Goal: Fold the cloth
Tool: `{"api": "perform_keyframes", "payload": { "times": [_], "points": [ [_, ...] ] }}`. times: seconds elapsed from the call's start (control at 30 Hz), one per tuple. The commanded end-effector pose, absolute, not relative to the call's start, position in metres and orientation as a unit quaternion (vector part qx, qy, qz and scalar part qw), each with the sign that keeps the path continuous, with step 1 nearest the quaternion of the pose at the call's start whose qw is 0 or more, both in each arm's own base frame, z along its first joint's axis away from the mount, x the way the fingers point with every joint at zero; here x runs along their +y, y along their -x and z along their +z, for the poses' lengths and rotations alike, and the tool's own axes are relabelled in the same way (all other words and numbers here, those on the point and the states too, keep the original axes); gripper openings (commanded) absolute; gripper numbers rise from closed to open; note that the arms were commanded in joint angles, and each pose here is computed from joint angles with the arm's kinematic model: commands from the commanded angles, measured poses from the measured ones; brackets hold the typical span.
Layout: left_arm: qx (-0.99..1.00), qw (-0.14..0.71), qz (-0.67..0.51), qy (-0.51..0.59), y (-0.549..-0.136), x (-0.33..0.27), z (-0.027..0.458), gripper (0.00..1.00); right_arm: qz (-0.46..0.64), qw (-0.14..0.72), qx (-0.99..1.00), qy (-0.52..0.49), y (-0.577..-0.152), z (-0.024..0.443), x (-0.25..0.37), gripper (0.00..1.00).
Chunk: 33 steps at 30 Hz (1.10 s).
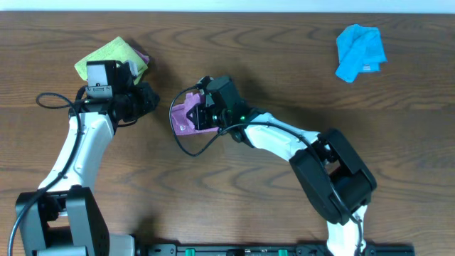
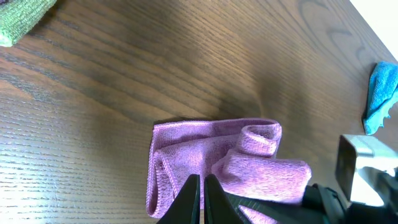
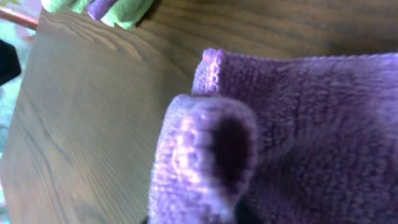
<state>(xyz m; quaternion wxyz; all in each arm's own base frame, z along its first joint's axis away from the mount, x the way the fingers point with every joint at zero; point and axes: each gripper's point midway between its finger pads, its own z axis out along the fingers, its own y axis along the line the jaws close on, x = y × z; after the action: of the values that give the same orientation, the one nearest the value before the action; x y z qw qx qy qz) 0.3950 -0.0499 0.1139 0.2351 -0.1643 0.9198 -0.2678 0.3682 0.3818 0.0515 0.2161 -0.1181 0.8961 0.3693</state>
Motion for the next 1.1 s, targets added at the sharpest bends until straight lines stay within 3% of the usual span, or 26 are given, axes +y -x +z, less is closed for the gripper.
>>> {"api": "perform_keyframes", "payload": {
  "times": [0.0,0.2,0.57,0.83,1.07],
  "points": [
    [0.918,0.256,-0.262,0.153,-0.401,-0.046,0.127,0.06,0.388,0.208,0.887,0.142,-0.359,0.058,0.397,0.30],
    [0.916,0.263,-0.262,0.151,-0.404,-0.046,0.129,0.06,0.414,0.190,0.871,0.181,-0.338,0.067,0.417,0.47],
    [0.915,0.264,-0.262,0.154,-0.404,-0.043,0.130,0.06,0.424,0.214,0.855,0.208,-0.336,0.084,0.435,0.54],
    [0.912,0.273,-0.262,0.158,-0.403,-0.038,0.138,0.06,0.416,0.222,0.862,0.184,-0.358,0.084,0.416,0.55],
    [0.908,0.284,-0.264,0.161,-0.401,-0.033,0.149,0.06,0.447,0.181,0.857,0.182,-0.358,0.085,0.402,0.59]
  ]
}}
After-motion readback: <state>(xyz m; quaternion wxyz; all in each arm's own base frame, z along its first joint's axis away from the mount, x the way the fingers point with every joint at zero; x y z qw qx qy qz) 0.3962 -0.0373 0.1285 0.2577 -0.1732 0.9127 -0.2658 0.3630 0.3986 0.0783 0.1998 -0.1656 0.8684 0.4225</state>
